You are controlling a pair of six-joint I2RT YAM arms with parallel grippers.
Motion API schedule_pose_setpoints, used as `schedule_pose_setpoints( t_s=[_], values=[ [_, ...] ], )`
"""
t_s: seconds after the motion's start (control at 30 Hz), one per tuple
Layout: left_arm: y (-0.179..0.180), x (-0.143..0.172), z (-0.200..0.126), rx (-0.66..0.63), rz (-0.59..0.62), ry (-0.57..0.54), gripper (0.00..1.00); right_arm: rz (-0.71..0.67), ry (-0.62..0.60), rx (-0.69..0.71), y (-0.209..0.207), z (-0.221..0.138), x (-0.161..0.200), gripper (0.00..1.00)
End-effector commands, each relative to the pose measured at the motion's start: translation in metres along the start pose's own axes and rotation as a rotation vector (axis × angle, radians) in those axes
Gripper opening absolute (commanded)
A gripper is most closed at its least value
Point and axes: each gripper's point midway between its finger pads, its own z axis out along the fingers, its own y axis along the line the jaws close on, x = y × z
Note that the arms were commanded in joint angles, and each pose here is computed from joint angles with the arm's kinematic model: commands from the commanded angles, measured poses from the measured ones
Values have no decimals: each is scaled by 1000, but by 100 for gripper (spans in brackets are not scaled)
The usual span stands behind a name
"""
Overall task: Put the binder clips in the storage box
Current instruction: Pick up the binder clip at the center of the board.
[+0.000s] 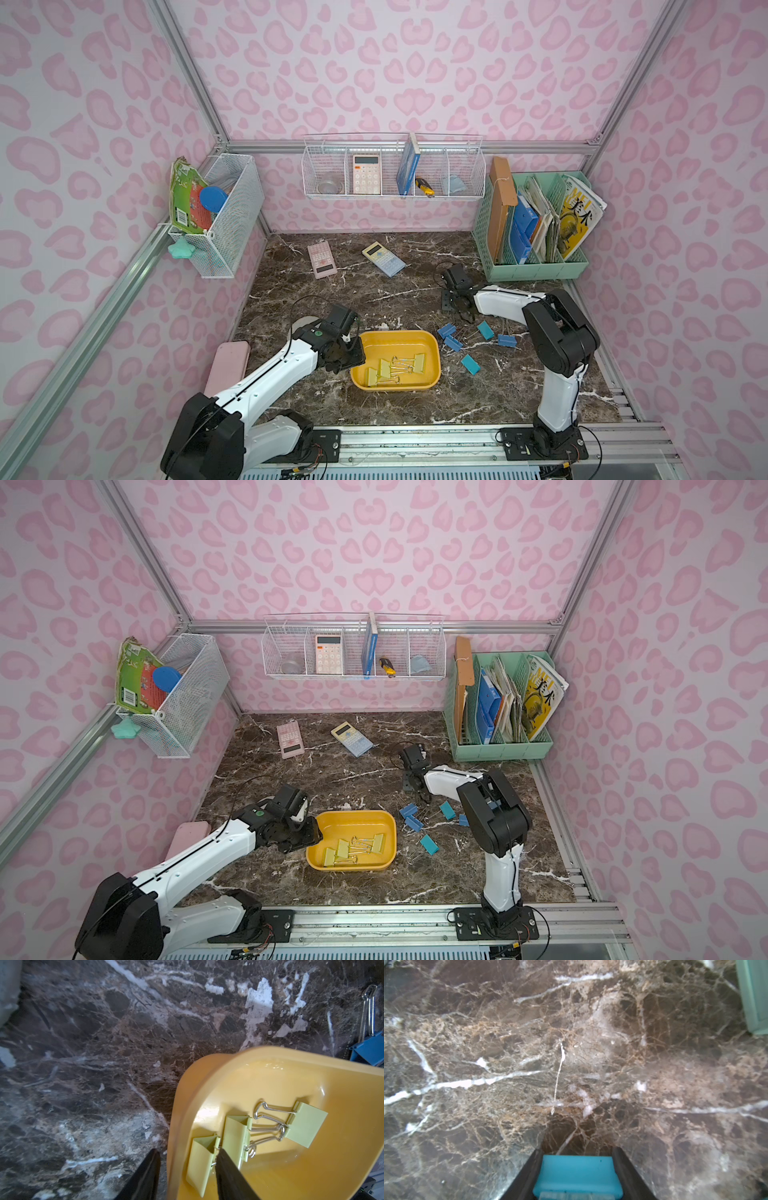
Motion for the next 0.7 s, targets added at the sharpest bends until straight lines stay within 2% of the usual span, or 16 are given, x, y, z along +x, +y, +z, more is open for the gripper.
schedule_pose_setpoints(
  t_s=[0.0, 0.1, 0.2, 0.33, 0.47, 0.57, 0.67],
  values=[
    [0, -2, -1, -6, 7, -7, 49, -24, -6, 49, -5, -10, 0, 44],
    [-1, -2, -2, -4, 5, -8, 49, -61, -42, 48, 1, -27, -8, 43],
    [-1, -3, -3, -2, -1, -12, 50, -160, -127, 32, 21, -57, -21, 42],
    [-4, -6, -8, 15, -15, -27, 54, -350, -232, -84, 65, -104, -25, 40],
    [-8, -12, -15, 30, -20, -48, 56, -410, -310, -139, 78, -137, -31, 40],
    [-9, -15, -20, 32, -39, -64, 56, -535, -367, -317, 110, -168, -23, 40],
    [-4, -17, -24, 33, -78, -76, 57, -715, -424, -582, 159, -209, 9, 42]
  ],
)
